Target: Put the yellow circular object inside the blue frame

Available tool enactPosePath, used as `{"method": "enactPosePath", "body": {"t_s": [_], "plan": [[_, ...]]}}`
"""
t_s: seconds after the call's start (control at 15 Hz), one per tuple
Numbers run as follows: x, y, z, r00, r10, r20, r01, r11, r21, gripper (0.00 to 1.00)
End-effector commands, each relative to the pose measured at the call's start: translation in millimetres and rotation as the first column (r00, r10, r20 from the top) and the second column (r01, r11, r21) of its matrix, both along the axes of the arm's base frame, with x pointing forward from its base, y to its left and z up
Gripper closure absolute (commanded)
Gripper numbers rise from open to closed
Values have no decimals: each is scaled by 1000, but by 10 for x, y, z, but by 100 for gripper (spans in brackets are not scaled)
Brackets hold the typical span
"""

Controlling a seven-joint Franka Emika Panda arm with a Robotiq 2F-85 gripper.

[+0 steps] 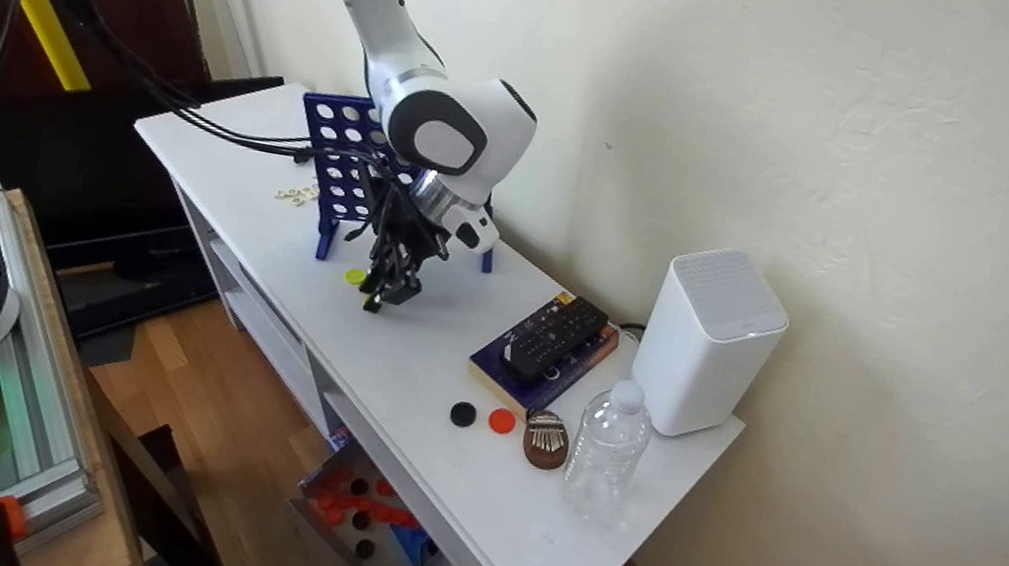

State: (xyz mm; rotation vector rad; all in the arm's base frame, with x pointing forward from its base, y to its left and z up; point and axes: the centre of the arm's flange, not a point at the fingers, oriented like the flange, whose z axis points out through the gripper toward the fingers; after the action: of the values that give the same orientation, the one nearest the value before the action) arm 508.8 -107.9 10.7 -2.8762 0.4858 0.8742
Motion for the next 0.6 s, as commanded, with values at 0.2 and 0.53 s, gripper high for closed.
{"method": "enactPosePath", "body": {"t_s": [0.2, 0.53], "plan": [[8, -19, -155, 1000, 6, -22, -7, 999, -33, 8], [17, -32, -154, 1000, 7, -22, -8, 999, -38, 13]]}}
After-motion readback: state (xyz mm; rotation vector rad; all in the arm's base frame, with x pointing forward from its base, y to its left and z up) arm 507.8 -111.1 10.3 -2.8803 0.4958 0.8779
